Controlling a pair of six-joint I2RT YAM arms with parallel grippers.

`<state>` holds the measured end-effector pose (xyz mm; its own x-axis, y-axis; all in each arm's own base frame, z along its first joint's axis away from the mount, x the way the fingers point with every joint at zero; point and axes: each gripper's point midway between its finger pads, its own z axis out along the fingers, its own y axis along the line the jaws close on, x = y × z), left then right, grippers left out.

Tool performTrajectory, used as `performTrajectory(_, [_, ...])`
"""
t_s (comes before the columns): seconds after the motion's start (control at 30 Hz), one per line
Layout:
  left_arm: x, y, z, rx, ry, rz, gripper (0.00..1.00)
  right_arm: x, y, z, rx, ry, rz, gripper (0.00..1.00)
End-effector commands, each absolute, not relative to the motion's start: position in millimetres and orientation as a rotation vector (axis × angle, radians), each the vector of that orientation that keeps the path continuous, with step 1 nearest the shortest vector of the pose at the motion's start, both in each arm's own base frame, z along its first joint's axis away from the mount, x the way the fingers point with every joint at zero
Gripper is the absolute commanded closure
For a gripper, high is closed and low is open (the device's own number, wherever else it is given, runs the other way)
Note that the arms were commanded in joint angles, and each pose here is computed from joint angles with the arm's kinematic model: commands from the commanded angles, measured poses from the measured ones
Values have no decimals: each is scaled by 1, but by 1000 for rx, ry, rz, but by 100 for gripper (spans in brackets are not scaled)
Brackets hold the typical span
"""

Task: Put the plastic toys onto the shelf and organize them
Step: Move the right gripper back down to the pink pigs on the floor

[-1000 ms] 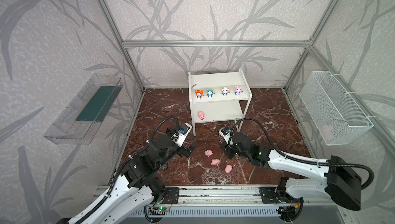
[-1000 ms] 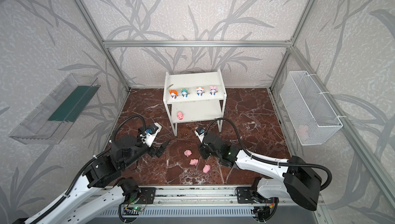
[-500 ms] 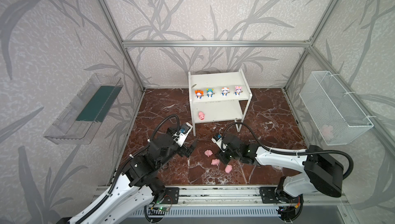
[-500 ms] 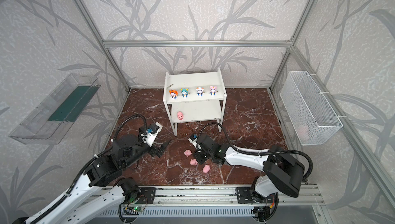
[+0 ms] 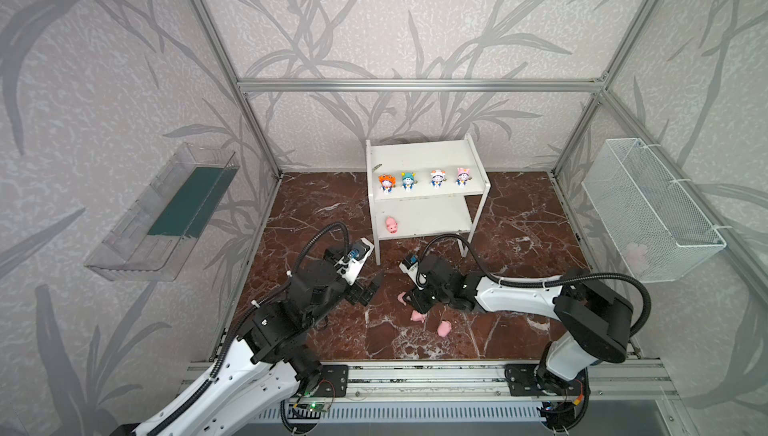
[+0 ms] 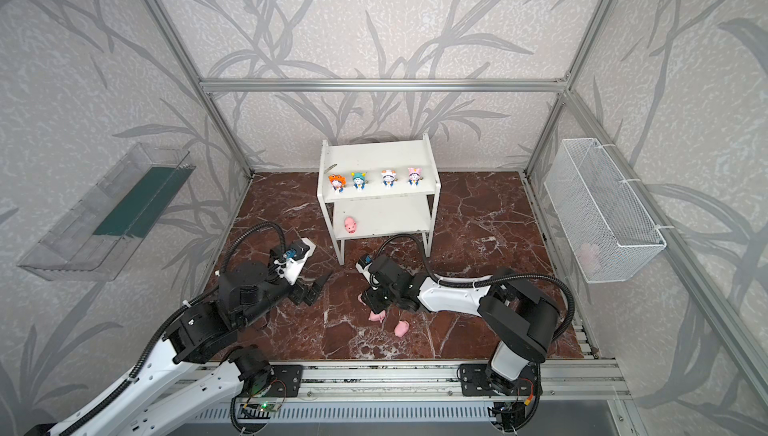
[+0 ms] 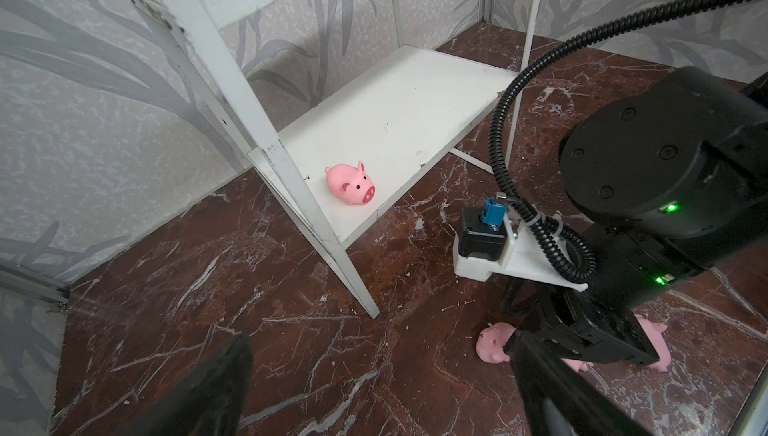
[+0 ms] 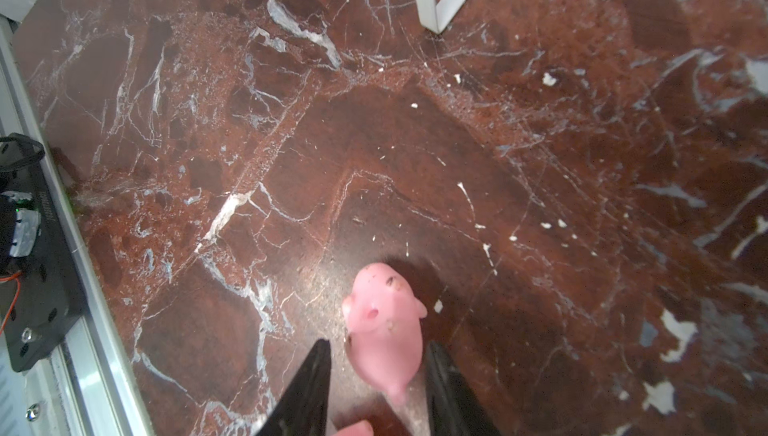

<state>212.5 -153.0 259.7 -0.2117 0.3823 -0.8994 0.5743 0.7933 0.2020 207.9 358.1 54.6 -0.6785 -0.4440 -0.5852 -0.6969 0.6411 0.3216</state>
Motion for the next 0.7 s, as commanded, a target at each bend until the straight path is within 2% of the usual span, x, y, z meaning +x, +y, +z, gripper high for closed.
performTrajectory(0.0, [211, -152, 262, 732, 1825, -213, 1, 208, 365, 55, -905, 2434, 771, 64])
performTrajectory(0.3, [211, -152, 262, 732, 1823, -216, 1, 206, 354, 58, -900, 2436, 745, 94])
performTrajectory(0.67, [211, -153, 261, 737, 1828, -217, 1, 208, 300, 63, -809, 2440, 599, 97])
